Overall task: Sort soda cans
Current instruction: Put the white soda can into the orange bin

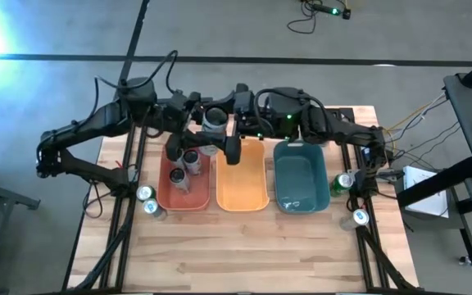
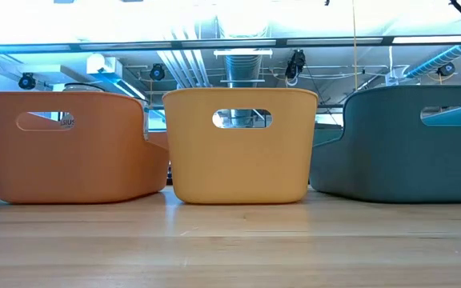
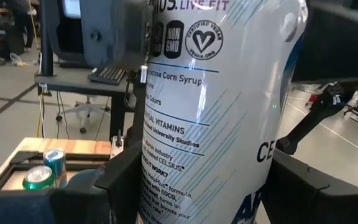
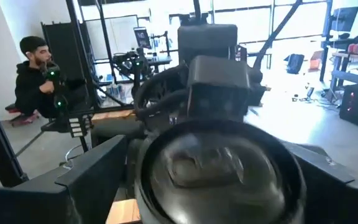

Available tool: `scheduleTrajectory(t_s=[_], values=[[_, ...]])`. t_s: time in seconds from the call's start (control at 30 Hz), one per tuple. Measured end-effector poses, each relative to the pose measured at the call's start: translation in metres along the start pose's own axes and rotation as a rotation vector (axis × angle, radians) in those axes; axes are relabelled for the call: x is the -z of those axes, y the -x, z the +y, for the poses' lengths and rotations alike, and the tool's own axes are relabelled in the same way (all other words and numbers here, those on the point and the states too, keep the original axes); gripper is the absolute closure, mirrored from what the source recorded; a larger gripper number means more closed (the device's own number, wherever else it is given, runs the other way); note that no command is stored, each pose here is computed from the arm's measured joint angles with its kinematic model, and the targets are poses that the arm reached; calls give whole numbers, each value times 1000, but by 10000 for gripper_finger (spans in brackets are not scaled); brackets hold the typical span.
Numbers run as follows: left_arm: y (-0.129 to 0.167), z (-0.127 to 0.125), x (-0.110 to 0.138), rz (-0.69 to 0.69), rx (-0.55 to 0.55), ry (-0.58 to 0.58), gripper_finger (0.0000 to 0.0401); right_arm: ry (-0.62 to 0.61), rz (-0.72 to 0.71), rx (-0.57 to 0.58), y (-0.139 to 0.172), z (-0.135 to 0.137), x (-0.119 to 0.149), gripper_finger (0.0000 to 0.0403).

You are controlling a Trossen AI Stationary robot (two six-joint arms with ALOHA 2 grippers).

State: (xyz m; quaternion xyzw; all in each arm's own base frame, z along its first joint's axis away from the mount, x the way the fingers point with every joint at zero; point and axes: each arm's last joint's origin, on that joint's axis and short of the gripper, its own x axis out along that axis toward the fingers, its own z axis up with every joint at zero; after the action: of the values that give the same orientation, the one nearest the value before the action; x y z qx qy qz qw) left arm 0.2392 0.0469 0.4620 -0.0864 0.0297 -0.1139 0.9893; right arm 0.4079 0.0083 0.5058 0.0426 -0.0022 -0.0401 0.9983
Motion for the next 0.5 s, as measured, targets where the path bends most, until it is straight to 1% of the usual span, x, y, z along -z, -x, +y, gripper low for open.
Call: scheduleTrajectory(t_s=[0.07,0.23,0.3,0.5], values=[[0,-2,-2,-16,8,-14,161,0,2,-2,0,1,0,70],[5,-6,-5,-31,14,-28,161,1,2,-5,0,1,0,139],[6,-7,-5,-30,14,-27,161,5,0,-5,0,1,0,158],[9,-8,-5,-22,11,-49,158,16,-8,-8,-2,1,1,159]])
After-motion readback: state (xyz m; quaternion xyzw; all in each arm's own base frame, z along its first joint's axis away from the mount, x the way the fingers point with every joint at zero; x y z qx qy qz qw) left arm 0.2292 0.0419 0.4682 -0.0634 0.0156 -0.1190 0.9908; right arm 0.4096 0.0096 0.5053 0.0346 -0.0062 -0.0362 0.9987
